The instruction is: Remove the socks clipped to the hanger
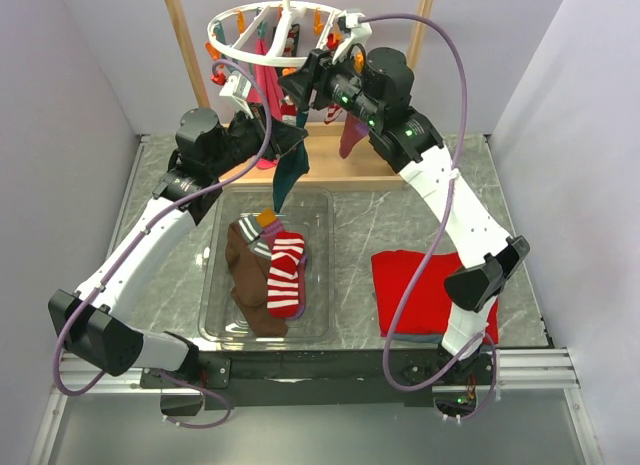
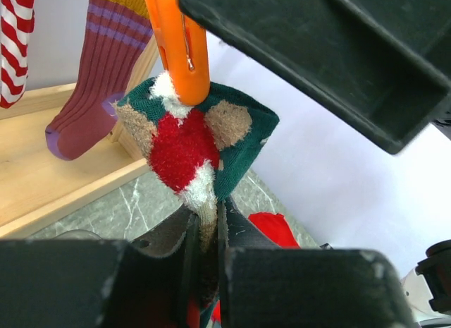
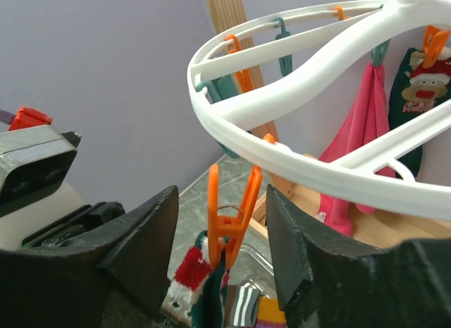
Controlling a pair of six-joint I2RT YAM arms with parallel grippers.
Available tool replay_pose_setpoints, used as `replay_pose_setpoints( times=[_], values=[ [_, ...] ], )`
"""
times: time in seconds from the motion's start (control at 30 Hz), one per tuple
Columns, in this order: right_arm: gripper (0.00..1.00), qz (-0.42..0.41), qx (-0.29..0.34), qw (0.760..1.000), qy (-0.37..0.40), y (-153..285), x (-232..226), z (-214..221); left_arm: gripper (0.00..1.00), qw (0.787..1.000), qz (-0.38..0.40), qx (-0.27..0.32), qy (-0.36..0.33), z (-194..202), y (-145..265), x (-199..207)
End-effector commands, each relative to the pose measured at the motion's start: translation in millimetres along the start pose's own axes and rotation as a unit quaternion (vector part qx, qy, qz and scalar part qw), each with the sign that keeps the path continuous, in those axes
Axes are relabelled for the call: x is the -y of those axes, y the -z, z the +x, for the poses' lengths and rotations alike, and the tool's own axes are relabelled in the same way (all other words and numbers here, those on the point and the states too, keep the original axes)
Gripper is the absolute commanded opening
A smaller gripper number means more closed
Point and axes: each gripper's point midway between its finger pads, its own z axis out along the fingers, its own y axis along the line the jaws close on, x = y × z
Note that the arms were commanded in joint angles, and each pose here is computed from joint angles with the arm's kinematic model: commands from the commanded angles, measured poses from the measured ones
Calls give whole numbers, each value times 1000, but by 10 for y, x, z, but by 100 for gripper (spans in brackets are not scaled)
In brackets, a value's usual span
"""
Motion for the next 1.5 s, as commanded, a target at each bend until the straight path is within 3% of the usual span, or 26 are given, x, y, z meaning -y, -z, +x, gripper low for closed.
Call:
replay_pose_setpoints(
  times=[0.0,0.27,0.43,0.57,0.63,0.7,0.97,1.13,1.27,1.47],
  values=[
    [54,-15,30,999,3,-31,-59,-210,5,999,33,12,-12,-132,124,239],
    [48,-18,33,999,-1,-63,-53,-224,3,999,35,12,-16,-142,148,266],
    [35,-19,35,999,-5,-75,-58,-225,2,999,33,11,-16,-139,162,267],
    [19,-17,38,999,-7,-73,-54,-241,1,999,28,8,-15,-106,187,249],
    [5,-14,39,999,-6,-65,-42,-253,1,1000,23,2,-12,-35,198,201],
    [0,-9,37,999,-7,-87,-18,-225,1,1000,20,0,-9,7,247,197],
    [2,3,22,1000,-12,-59,25,-150,1,996,-64,-50,42,580,580,-166],
    [7,6,17,1000,-17,-1,34,-97,1,970,-199,-75,118,1160,879,-736],
    [7,8,12,1000,-17,18,44,-60,1,960,-215,-84,159,1479,1045,-838],
    [7,8,3,1000,-23,5,51,38,1,932,-301,-63,194,1872,1169,-1338]
  ],
)
